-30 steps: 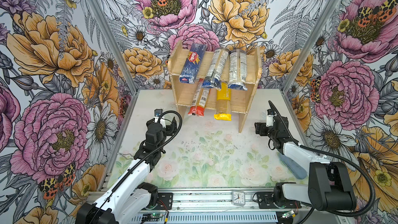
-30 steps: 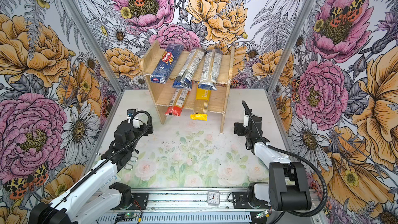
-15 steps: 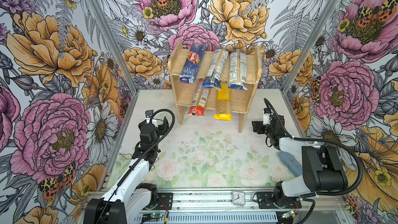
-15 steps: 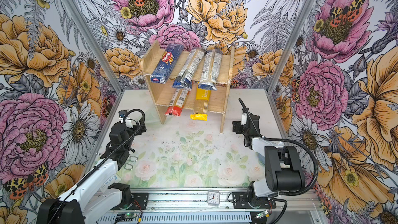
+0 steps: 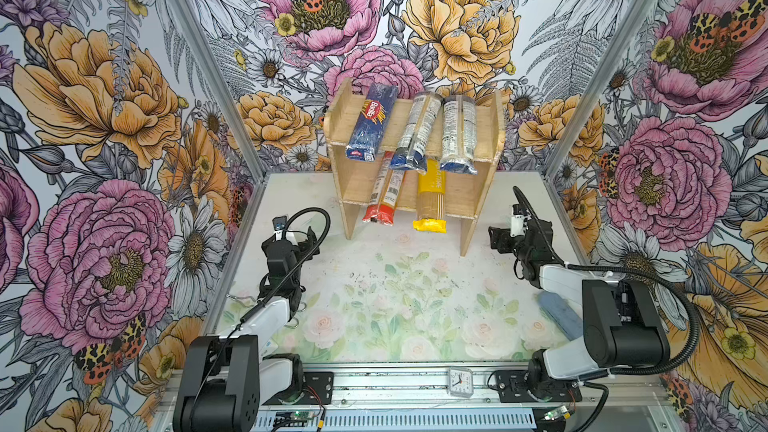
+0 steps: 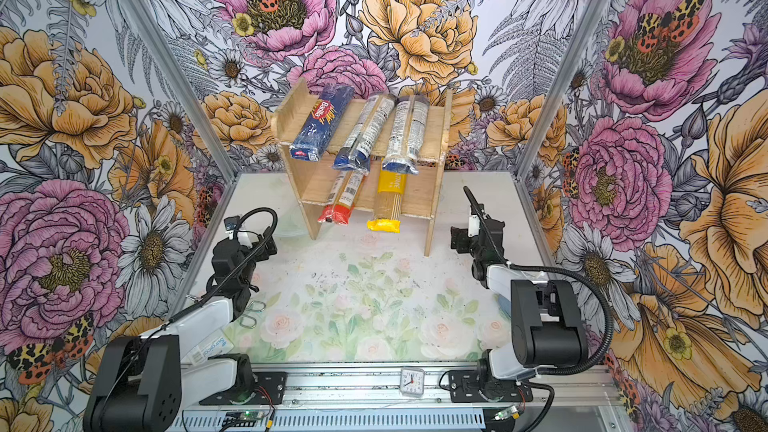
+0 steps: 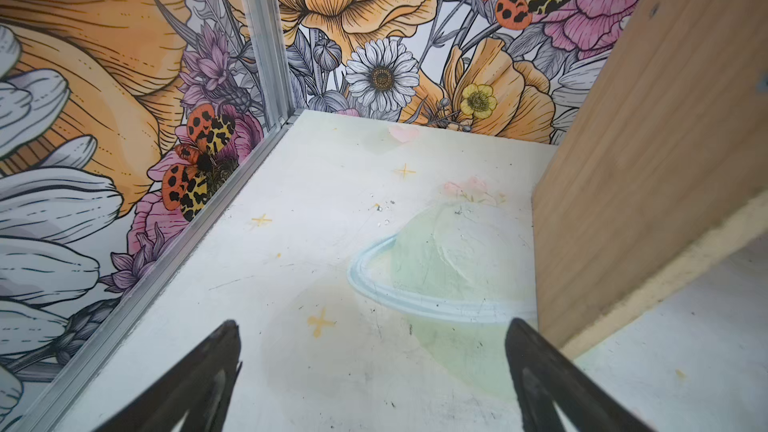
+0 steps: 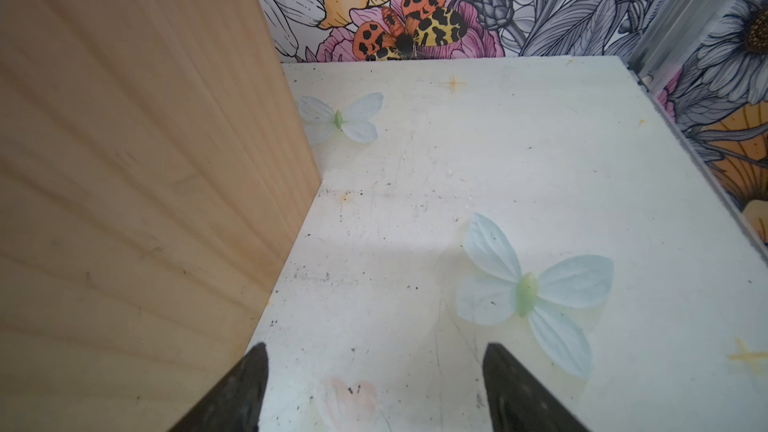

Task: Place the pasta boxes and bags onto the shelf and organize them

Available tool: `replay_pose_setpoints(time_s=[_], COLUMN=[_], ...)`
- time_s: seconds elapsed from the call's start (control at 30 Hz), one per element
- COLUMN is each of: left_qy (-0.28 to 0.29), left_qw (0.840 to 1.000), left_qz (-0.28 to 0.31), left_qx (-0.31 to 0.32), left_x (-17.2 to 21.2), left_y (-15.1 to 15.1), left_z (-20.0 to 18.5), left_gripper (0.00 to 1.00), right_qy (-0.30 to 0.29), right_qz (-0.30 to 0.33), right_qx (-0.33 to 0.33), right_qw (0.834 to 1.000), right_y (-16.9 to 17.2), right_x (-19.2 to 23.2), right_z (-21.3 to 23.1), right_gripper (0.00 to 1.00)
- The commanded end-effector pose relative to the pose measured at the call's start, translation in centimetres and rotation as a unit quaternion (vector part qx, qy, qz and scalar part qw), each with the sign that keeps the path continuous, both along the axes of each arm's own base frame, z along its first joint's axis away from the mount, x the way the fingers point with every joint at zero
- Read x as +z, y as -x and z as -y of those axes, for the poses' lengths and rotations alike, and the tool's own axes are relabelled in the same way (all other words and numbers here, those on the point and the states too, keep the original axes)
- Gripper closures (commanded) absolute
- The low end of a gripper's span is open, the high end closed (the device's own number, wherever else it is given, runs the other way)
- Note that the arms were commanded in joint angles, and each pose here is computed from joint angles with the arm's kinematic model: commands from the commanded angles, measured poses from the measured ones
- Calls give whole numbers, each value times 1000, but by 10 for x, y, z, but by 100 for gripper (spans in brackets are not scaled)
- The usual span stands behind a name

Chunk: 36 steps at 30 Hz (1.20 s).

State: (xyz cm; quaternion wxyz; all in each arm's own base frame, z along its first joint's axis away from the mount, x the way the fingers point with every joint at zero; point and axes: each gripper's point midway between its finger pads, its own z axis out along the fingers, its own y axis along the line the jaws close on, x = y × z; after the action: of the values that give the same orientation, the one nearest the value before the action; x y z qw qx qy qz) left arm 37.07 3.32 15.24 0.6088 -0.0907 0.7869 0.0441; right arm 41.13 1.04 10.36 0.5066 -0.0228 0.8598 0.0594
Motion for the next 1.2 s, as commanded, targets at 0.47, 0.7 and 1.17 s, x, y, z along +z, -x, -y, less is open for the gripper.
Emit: replay_pose_setpoints(time_s=[0.47,0.7,1.17], left_qy=[4,7,6], left_qw=[997,997,996], left_qz=[52,45,34], left_qx=[-49,-58,-81], left_x=[-10,-20,-23], left_y=[-27,-31,-36], left_z=[11,14,21], left_gripper=[1,1,1], right_qy=[17,17,22], right_qz=[52,71,106], right_qx=[-9,-13,-33], right_qw=[998,997,994], right_y=[-10,-5,6], right_x=[10,12,12], right_z=[11,12,17], right_gripper=[18,19,19])
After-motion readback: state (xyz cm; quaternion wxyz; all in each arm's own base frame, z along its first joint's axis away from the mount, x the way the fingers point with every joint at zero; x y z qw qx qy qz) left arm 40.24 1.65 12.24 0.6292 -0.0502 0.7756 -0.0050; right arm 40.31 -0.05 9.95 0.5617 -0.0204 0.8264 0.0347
